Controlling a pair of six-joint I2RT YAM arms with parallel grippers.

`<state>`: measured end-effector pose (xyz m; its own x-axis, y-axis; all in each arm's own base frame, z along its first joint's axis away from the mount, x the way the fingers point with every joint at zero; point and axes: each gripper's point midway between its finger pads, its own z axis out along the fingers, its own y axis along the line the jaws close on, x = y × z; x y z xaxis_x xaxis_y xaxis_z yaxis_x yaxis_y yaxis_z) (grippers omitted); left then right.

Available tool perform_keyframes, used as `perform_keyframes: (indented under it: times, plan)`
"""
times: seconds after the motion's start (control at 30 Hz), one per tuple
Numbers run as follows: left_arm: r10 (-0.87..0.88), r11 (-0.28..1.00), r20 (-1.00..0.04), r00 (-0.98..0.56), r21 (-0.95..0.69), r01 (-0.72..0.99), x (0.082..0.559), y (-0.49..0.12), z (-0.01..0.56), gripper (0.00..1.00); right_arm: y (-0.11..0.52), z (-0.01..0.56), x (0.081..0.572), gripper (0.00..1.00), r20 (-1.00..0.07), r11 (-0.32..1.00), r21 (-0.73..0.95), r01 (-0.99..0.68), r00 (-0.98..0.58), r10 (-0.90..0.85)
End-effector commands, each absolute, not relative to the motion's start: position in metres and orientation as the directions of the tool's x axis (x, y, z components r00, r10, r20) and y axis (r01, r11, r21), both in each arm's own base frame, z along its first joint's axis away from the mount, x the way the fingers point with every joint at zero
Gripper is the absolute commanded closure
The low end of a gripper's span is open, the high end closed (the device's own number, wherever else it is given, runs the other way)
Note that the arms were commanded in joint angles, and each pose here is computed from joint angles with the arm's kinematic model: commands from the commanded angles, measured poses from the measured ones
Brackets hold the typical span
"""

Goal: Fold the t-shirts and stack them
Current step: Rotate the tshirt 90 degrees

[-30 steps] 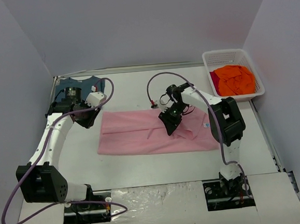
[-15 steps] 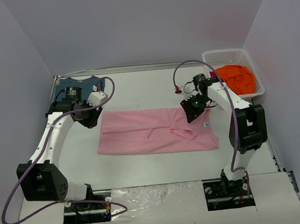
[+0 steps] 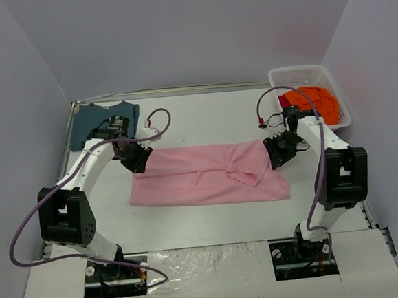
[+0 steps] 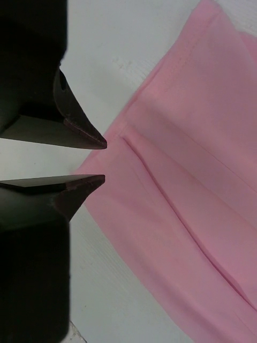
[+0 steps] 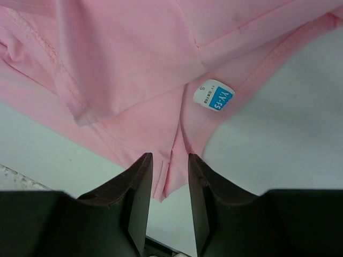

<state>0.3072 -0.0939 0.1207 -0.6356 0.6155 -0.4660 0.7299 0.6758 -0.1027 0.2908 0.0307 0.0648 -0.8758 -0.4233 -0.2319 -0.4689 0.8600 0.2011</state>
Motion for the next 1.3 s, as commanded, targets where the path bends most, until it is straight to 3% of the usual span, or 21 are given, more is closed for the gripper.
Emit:
perform_keyframes:
  times: [0.0, 0.07, 0.17, 0.27, 0.37, 0.6, 0.77, 0.93, 0.97, 1.07, 1.27]
  plan:
    - [0.652, 0.643, -0.500, -0.569, -0.033, 0.765, 0.321, -0.105, 0.131, 0.75, 0.020, 0.069, 0.274, 0.71, -0.204, 0.866, 0.185, -0.465, -0.880, -0.429]
    - [0.661, 0.633, -0.489, -0.569, -0.045, 0.773, 0.320, -0.110, 0.119, 0.75, 0.021, 0.065, 0.272, 0.71, -0.194, 0.863, 0.195, -0.466, -0.881, -0.431]
    - [0.689, 0.601, -0.465, -0.556, -0.061, 0.797, 0.320, -0.122, 0.099, 0.86, 0.023, 0.056, 0.272, 0.73, -0.168, 0.860, 0.223, -0.459, -0.887, -0.430]
    - [0.738, 0.571, -0.402, -0.542, -0.056, 0.819, 0.320, -0.129, 0.079, 0.96, 0.024, 0.046, 0.276, 0.81, -0.141, 0.858, 0.245, -0.451, -0.892, -0.429]
    - [0.750, 0.579, -0.385, -0.538, -0.011, 0.815, 0.335, -0.126, 0.068, 0.98, 0.025, 0.033, 0.280, 1.00, -0.105, 0.857, 0.268, -0.440, -0.898, -0.428]
    - [0.781, 0.604, -0.272, -0.563, 0.097, 0.791, 0.363, -0.109, 0.042, 0.98, 0.024, 0.012, 0.290, 1.00, -0.050, 0.855, 0.290, -0.429, -0.899, -0.434]
    - [0.814, 0.575, -0.168, -0.556, 0.093, 0.813, 0.357, -0.102, 0.024, 0.98, 0.021, -0.007, 0.315, 1.00, -0.015, 0.867, 0.284, -0.409, -0.906, -0.422]
    - [0.853, 0.521, -0.073, -0.517, 0.048, 0.852, 0.338, -0.101, 0.001, 0.98, 0.024, -0.020, 0.364, 1.00, -0.025, 0.873, 0.267, -0.408, -0.909, -0.417]
    - [0.860, 0.510, -0.058, -0.507, 0.035, 0.860, 0.334, -0.102, -0.003, 0.98, 0.025, -0.014, 0.387, 1.00, -0.068, 0.876, 0.247, -0.415, -0.909, -0.412]
    - [0.883, 0.466, -0.053, -0.466, -0.007, 0.885, 0.322, -0.114, -0.001, 0.98, 0.042, -0.027, 0.406, 1.00, -0.047, 0.860, 0.245, -0.447, -0.892, -0.450]
    - [0.943, 0.333, 0.006, -0.334, -0.095, 0.938, 0.280, -0.148, -0.007, 0.98, 0.076, -0.031, 0.482, 1.00, -0.148, 0.852, 0.192, -0.487, -0.873, -0.465]
